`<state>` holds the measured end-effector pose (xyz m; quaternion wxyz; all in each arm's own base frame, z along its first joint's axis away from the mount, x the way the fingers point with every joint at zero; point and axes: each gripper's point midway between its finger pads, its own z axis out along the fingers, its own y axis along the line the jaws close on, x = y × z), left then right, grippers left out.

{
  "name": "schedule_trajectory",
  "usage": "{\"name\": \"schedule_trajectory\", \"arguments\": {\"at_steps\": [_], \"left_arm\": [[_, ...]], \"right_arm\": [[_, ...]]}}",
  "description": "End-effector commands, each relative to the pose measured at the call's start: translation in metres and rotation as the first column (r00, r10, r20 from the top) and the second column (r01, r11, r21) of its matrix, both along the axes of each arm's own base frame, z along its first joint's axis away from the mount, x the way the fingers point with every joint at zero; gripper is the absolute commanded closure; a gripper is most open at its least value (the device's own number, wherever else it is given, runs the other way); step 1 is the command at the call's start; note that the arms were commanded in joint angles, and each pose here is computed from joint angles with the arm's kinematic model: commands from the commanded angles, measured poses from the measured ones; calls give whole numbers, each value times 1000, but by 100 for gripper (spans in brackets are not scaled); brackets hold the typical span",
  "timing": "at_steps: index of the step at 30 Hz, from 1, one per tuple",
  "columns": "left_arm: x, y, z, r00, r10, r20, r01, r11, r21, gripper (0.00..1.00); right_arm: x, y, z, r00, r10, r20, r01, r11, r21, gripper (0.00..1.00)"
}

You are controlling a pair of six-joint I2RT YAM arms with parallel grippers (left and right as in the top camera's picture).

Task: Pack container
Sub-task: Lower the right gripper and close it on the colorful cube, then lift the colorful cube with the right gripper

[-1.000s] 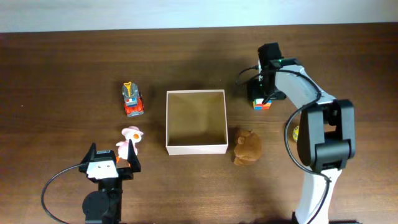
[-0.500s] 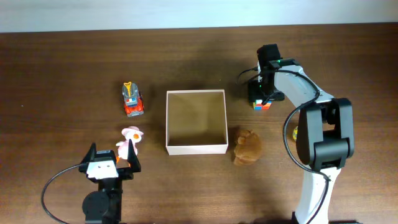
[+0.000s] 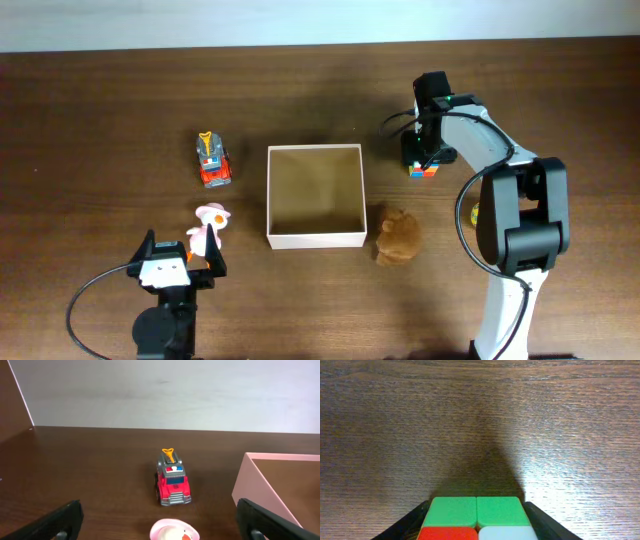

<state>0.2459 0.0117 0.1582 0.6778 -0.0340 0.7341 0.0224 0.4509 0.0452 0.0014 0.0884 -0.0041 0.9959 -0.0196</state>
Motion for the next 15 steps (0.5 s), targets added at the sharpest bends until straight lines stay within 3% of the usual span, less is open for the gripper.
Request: {"name": "schedule_trajectory", "arguments": {"at_steps": [1,15], "left_arm": [[0,0,-1,1000,-5,3,5,1000,14,1],[0,0,-1,1000,-5,3,5,1000,14,1]], "right_arm": [[-1,0,-7,1000,1,-20,-1,1000,-19,41],[30,4,42,998,1,59,0,1000,-8,42]]}}
